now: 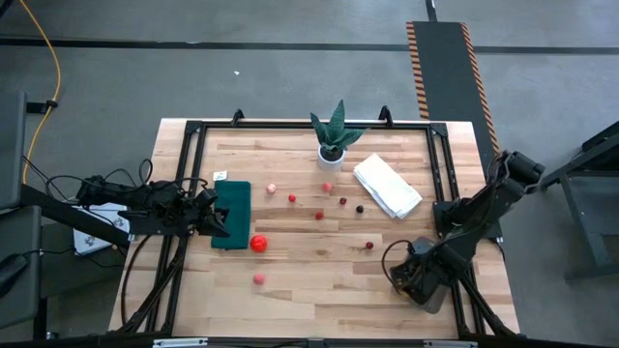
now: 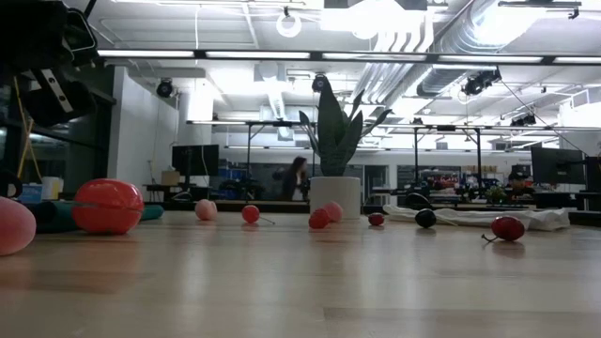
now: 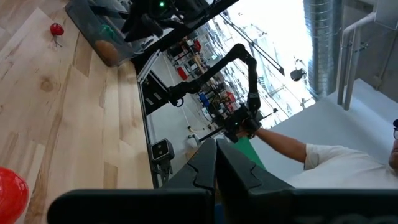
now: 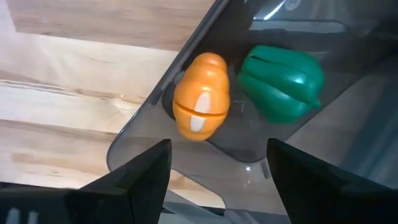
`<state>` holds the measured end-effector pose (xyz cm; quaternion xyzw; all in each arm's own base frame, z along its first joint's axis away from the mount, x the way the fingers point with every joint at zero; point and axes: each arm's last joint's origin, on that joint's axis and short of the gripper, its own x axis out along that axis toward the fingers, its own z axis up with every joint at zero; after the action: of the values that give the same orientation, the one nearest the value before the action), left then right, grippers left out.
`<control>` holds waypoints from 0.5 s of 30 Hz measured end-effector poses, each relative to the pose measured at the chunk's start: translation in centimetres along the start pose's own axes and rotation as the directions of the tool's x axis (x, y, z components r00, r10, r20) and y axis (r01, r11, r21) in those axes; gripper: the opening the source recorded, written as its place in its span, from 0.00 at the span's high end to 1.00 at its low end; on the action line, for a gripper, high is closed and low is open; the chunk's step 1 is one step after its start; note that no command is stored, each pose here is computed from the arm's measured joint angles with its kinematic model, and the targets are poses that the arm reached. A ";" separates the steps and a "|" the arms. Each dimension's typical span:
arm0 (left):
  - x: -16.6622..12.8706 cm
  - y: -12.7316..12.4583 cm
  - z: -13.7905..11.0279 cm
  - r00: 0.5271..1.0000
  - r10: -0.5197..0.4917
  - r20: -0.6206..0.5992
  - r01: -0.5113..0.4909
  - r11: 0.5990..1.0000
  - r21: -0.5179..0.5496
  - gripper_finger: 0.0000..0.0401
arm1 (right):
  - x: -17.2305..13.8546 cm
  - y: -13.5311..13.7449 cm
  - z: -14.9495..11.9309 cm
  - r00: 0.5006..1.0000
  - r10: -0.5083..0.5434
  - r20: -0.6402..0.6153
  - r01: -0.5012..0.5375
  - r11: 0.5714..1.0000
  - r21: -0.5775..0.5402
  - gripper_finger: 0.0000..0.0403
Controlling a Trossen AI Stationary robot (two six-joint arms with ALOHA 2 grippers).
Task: Pick and placing Produce into tupperware
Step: Put the bottom red cherry into the black bin
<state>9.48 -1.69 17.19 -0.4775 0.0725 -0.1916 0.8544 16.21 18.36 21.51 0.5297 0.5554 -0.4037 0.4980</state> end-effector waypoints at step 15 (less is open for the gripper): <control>0.0 0.0 0.0 1.000 0.002 0.004 -0.002 1.000 0.001 1.00 | -2.0 1.3 2.2 0.994 0.101 -0.039 -0.100 0.995 0.023 0.37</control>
<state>9.48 -1.68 17.21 -0.4776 0.0711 -0.1897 0.8549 17.71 15.96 23.17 0.5702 0.5336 -0.3731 0.5010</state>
